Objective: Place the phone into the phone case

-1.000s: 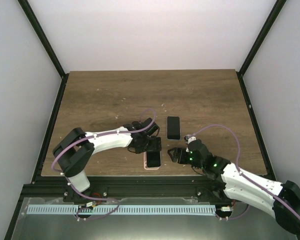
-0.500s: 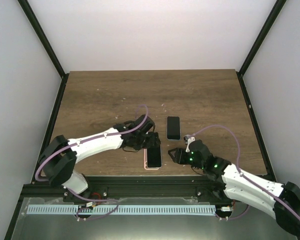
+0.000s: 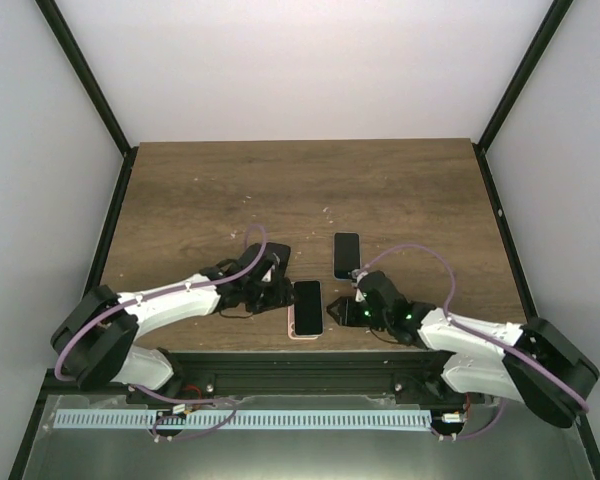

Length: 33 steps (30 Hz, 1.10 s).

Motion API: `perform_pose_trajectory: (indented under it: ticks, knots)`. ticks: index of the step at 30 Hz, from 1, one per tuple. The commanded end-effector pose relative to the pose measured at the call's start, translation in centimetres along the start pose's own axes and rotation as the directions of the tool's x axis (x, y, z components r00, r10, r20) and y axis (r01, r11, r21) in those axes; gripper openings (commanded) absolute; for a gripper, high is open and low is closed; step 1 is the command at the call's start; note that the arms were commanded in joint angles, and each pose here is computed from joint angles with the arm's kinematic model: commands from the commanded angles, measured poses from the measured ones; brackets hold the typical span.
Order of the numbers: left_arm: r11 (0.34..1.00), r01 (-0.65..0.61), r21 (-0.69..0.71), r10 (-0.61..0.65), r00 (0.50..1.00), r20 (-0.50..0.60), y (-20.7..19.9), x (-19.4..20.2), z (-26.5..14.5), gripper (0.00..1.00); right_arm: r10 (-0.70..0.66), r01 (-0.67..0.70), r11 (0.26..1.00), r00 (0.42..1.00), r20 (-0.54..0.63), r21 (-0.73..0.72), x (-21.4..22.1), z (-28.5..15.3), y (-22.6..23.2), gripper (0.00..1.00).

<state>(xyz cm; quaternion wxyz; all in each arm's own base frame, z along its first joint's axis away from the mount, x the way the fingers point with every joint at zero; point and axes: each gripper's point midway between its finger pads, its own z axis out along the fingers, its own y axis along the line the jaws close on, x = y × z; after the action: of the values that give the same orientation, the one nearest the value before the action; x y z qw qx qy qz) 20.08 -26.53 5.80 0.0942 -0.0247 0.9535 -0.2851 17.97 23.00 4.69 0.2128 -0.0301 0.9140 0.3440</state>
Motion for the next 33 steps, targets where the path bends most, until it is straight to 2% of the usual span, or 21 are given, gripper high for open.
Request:
perform_pose_trajectory:
  ticks: [1, 11, 16, 24, 33]
  knots:
    - [0.995, -0.045, 0.086, 0.044, 0.999, 0.014, -1.0, -0.3, 0.3, 0.64, -0.036, 0.037, 0.998, 0.999, 0.018, -0.059, -1.9, 0.5, 2.5, 0.33]
    - [0.992, -0.086, 0.091, 0.088, 0.996, -0.023, 0.3, 0.8, 2.1, 0.55, -0.043, 0.042, 0.998, 0.998, -0.04, -0.041, -1.9, 2.3, 2.7, 0.32]
    - [0.99, -0.097, 0.105, 0.101, 0.994, -0.034, 0.4, 1.1, 2.6, 0.54, -0.045, 0.043, 0.999, 0.997, -0.06, -0.034, -1.7, 2.8, 2.8, 0.31]
    - [0.987, -0.107, 0.123, 0.112, 0.993, -0.033, 0.3, 1.2, 2.8, 0.47, -0.057, 0.053, 0.997, 0.996, -0.074, -0.051, -1.4, 3.2, 3.4, 0.21]
    - [0.986, -0.108, 0.13, 0.114, 0.993, -0.038, 0.2, 1.3, 3.0, 0.45, -0.074, 0.067, 0.995, 0.992, -0.102, -0.072, -0.9, 3.8, 4.5, 0.19]
